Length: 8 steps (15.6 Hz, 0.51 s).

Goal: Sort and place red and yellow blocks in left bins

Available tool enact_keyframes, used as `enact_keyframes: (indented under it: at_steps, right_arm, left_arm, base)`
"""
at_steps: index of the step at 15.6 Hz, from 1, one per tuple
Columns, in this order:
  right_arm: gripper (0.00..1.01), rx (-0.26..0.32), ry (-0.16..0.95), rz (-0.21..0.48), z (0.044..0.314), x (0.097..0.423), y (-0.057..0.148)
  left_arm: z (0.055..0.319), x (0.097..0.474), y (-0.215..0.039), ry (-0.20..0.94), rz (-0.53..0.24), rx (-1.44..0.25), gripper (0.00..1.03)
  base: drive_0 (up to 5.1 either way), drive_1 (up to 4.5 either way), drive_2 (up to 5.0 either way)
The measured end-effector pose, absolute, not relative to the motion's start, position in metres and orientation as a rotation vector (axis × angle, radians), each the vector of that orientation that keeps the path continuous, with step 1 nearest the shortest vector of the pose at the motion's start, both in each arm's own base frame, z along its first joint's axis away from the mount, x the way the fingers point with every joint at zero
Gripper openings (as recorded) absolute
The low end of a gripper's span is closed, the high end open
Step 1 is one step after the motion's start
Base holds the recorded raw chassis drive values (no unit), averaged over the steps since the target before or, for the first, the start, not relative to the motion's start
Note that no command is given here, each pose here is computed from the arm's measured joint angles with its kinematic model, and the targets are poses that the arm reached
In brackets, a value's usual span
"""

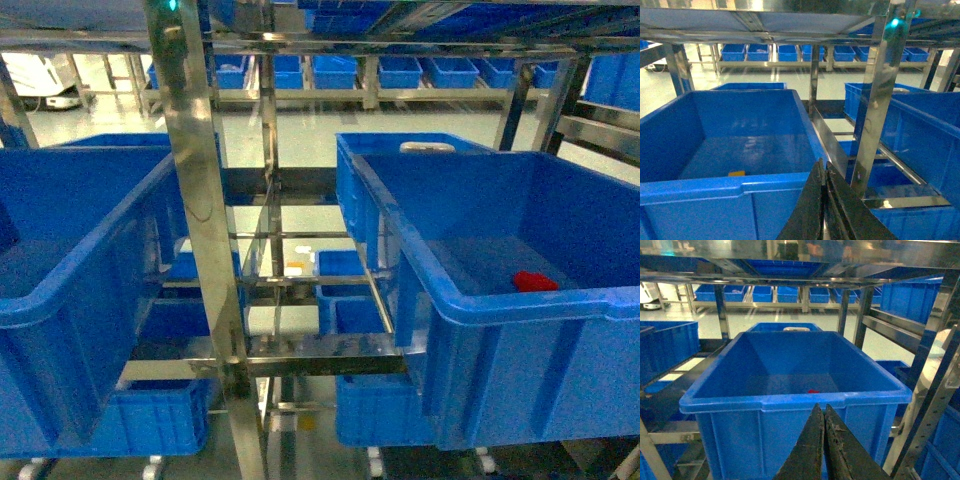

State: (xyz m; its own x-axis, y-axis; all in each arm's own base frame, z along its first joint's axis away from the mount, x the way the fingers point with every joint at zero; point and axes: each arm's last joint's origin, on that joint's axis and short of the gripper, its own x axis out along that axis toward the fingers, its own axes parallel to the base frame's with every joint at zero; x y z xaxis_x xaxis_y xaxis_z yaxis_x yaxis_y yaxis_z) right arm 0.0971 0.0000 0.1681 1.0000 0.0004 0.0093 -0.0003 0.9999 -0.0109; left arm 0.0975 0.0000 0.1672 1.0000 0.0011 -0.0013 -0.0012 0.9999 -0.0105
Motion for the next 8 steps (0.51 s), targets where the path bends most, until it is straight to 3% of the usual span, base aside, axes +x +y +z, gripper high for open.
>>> enact_keyframes:
  at_steps: [1, 2, 8]
  right_arm:
    - [0.02, -0.011, -0.005, 0.000, 0.1677, 0.0971, -0.0001]
    - [0.10, -0.011, -0.006, 0.000, 0.1677, 0.0971, 0.0000]
    - [0.85, -0.011, -0.006, 0.000, 0.1677, 0.0971, 0.0000]
  left_arm:
    - [0.1672, 0.0975, 0.0000, 0.001, 0.002, -0.010, 0.09]
    - [0.1672, 0.0975, 0.0000, 0.001, 0.001, -0.010, 0.20]
    - [0.1672, 0.0975, 0.0000, 0.001, 0.001, -0.010, 0.96]
  base:
    - [0.0, 0.00, 0.0]
    - [0.0, 0.00, 0.0]
    - [0.0, 0.00, 0.0]
